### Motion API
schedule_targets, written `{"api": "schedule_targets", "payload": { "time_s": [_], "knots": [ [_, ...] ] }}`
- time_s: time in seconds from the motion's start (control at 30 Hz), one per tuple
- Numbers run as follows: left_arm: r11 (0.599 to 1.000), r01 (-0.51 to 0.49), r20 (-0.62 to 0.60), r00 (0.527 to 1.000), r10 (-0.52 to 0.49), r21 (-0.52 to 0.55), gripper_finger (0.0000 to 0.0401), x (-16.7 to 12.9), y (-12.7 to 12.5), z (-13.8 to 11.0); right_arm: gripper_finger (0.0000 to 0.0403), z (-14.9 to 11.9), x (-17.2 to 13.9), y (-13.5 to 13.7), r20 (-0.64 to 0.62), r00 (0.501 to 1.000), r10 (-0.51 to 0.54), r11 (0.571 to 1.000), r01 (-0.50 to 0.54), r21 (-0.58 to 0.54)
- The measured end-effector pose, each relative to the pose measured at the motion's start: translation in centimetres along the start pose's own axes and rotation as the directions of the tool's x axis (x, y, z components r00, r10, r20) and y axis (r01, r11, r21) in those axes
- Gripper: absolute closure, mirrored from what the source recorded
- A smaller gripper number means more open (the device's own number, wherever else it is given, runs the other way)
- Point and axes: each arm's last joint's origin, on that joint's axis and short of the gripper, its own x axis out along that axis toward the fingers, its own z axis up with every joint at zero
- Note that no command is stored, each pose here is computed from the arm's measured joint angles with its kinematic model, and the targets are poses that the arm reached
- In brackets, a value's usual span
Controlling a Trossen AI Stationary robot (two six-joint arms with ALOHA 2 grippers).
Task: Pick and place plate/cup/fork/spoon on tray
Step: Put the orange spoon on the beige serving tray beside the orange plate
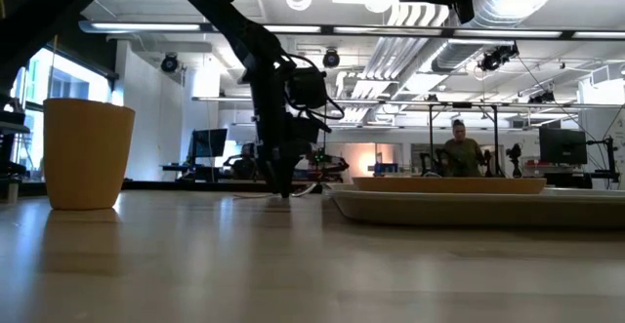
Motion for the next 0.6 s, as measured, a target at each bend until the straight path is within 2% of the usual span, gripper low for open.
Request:
{"api": "schedule_targets", "payload": {
  "time_s": [0.1, 0.27, 0.3, 0.6],
  "knots": [
    [1.0, 0.004, -0.002, 1.0, -0.004, 0.003, 0.0244, 0.0, -0.1, 0.0, 0.0171, 0.0, 0.0, 0.0, 0.004, 1.0, 0.003, 1.0, -0.003, 0.017],
    [0.999, 0.01, -0.001, 1.0, -0.01, 0.034, 0.0372, -0.1, -0.8, -0.1, 0.0171, 0.2, 0.0, 0.1, 0.013, 1.0, 0.014, 1.0, -0.014, 0.025],
    [0.999, 0.008, -0.002, 1.0, -0.008, 0.038, 0.0385, -0.1, -0.9, -0.1, 0.0171, 0.2, 0.0, 0.1, 0.013, 1.0, 0.014, 1.0, -0.014, 0.025],
    [0.999, -0.009, 0.006, 1.0, 0.008, 0.052, 0.0395, -0.8, -1.3, -0.1, 0.0171, 0.2, 0.0, 0.1, 0.014, 1.0, 0.015, 1.0, -0.016, 0.026]
  ]
}}
